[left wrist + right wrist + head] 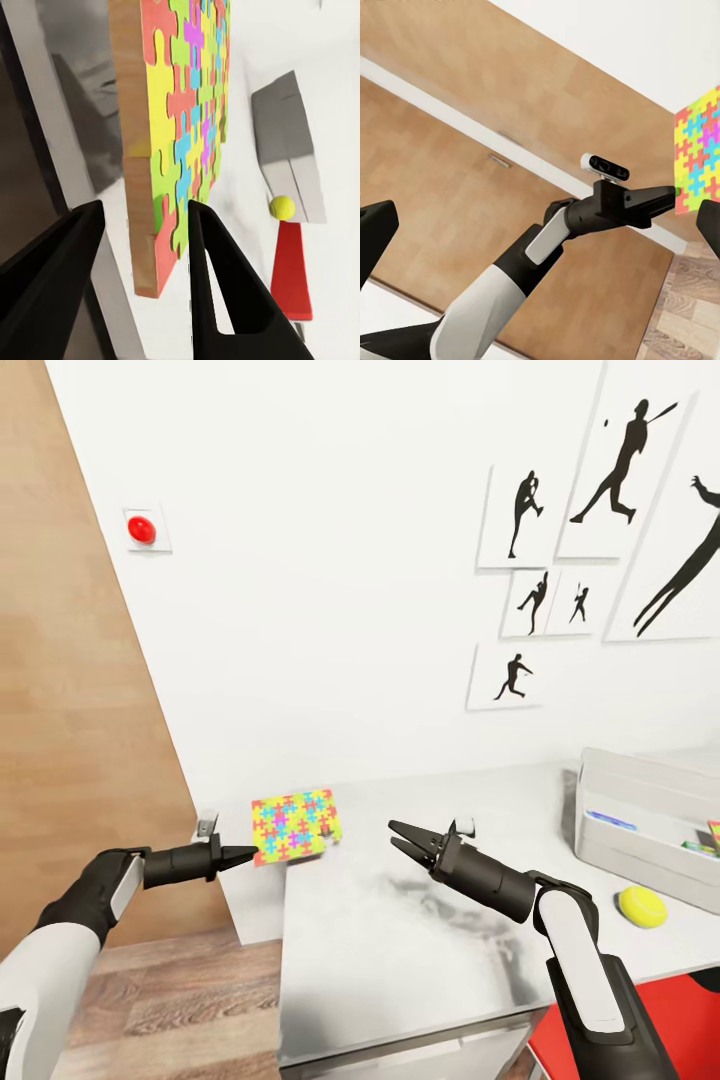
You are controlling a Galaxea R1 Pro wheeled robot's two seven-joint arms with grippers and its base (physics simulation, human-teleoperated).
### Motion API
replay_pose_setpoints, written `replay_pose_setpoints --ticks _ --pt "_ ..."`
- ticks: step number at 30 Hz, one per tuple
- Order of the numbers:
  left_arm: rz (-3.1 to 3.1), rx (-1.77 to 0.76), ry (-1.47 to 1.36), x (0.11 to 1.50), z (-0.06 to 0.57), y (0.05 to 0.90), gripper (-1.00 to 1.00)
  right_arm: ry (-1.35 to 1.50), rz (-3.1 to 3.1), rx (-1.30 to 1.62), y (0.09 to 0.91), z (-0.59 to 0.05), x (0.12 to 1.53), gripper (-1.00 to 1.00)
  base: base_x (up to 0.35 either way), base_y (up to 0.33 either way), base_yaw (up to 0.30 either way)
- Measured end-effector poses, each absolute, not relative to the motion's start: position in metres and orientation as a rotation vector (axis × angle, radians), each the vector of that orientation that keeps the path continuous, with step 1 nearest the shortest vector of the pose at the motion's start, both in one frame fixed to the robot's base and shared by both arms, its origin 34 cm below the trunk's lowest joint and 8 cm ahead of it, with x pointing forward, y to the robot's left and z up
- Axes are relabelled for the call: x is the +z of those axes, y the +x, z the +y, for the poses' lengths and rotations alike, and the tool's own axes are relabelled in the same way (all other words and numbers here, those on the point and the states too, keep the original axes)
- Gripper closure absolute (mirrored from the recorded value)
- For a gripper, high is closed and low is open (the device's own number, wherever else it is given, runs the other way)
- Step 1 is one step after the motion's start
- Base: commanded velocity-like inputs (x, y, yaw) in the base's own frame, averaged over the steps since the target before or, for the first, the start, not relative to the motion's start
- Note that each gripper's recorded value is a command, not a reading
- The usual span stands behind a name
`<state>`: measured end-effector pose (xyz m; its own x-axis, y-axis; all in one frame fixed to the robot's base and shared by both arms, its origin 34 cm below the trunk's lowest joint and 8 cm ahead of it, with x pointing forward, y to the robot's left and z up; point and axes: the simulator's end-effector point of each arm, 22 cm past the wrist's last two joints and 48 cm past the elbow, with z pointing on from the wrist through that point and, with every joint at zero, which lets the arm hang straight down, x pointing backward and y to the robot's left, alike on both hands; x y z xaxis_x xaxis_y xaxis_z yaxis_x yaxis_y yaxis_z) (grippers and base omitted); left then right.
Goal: Put all the toys in the child's room - the three board games (two on the bed and one on the table), the two jigsaw puzzles on the table, and the tennis ball on the table - inside the toy box on the table in the child's room.
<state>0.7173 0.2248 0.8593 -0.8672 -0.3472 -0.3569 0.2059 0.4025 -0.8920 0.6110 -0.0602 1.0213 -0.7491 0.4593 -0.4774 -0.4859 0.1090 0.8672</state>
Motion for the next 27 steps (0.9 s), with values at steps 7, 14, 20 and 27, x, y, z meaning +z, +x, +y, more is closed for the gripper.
replay_pose_setpoints --ticks 7,14,20,27 --pt "2.08 -1.605 -0.086 0.892 0.22 0.711 1.0 -0.026 1.695 1.724 0.611 -0.06 1.029 -1.0 0.0 0.0 0.0" --pt "2.023 -1.717 -0.078 0.925 0.227 0.701 1.0 -0.021 1.695 1.719 0.613 -0.062 1.04 -1.0 0.0 0.0 0.0" --pt "2.035 -1.725 -0.103 0.935 0.235 0.7 1.0 -0.015 1.696 1.715 0.614 -0.064 1.049 -1.0 -0.095 0.0 0.0" --pt "2.041 -1.738 -0.122 0.946 0.235 0.699 1.0 -0.014 1.696 1.716 0.614 -0.065 1.059 -1.0 -0.123 0.0 0.0"
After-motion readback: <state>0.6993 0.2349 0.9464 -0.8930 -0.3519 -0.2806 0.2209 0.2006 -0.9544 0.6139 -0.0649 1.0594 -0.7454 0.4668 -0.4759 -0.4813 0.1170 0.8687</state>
